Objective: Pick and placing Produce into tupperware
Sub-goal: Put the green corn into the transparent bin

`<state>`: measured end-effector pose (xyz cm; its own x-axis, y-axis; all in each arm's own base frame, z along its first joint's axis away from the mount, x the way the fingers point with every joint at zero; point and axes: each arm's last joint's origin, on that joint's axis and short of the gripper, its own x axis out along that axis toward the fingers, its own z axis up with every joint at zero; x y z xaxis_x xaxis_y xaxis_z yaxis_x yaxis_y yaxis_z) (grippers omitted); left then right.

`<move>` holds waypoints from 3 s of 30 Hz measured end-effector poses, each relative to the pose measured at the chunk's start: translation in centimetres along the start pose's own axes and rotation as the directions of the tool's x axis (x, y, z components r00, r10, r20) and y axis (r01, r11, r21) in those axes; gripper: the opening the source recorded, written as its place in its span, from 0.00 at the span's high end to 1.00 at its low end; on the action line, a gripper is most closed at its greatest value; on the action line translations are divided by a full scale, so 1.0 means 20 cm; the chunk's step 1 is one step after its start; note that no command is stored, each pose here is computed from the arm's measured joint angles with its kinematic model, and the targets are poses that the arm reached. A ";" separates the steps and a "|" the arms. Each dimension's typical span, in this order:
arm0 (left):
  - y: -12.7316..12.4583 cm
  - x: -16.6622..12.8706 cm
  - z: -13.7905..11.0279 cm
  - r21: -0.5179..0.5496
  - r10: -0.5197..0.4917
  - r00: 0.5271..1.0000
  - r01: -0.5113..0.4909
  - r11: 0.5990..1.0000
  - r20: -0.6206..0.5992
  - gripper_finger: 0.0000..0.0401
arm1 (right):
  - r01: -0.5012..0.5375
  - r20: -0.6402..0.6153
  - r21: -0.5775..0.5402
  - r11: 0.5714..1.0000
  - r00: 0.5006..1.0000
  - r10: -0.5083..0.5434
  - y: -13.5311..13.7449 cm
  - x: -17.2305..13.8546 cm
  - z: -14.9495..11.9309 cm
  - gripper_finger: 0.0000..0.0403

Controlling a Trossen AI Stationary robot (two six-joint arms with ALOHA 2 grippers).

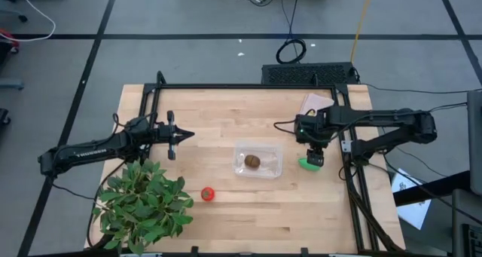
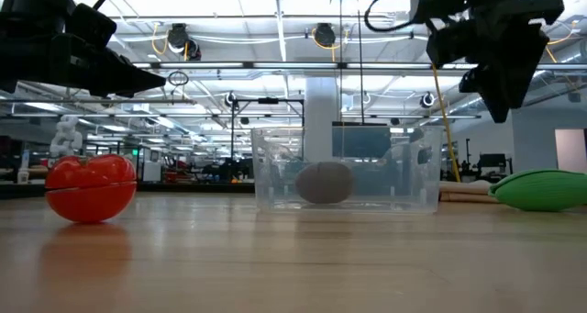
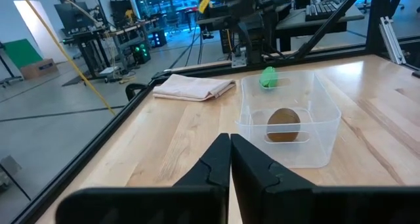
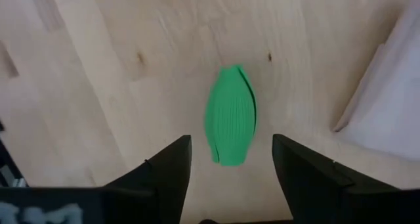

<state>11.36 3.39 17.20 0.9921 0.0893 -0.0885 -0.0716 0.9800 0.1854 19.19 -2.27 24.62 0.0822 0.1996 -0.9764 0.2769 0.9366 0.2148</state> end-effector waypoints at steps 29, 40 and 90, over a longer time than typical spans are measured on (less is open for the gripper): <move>0.00 0.00 0.00 0.003 -0.001 1.000 0.001 1.000 -0.006 0.96 | 0.036 -0.052 0.033 0.999 0.998 -0.034 0.04 0.18 -0.01 0.43; 0.00 0.00 0.00 0.002 -0.001 1.000 0.001 1.000 -0.006 0.96 | 0.031 -0.026 0.050 0.998 0.999 -0.029 0.04 0.28 -0.03 0.43; 0.00 0.00 0.00 0.003 -0.001 1.000 0.001 1.000 -0.006 0.96 | 0.085 -0.021 0.092 0.992 0.996 -0.083 0.02 0.45 -0.10 0.43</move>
<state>11.36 3.39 17.14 0.9915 0.0898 -0.0945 -0.0708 0.9796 0.1882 18.04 0.52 15.87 0.0392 0.1271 -0.9911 0.3694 0.9198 0.1325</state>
